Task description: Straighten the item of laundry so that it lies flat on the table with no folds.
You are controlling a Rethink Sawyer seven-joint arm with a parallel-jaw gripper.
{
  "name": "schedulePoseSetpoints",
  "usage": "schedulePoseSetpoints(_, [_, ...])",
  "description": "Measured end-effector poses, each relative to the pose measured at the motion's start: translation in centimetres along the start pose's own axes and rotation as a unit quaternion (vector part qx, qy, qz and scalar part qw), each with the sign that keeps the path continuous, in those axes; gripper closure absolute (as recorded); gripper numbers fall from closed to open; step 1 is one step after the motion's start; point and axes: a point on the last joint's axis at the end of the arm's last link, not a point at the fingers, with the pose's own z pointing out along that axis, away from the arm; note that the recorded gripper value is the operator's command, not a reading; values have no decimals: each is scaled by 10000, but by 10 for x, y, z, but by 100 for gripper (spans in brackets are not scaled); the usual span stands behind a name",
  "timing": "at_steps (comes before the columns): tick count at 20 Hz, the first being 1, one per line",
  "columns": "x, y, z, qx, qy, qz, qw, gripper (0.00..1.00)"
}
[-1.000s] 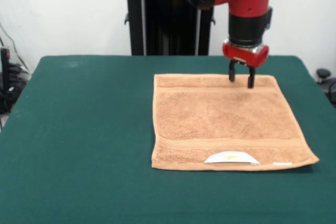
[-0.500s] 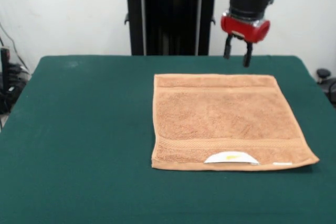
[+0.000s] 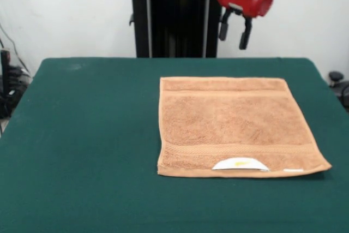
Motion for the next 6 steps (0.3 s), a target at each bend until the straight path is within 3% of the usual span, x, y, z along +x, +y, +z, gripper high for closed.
schedulePoseSetpoints(6, [-18, 4, -11, -98, -38, 108, 9999, 0])
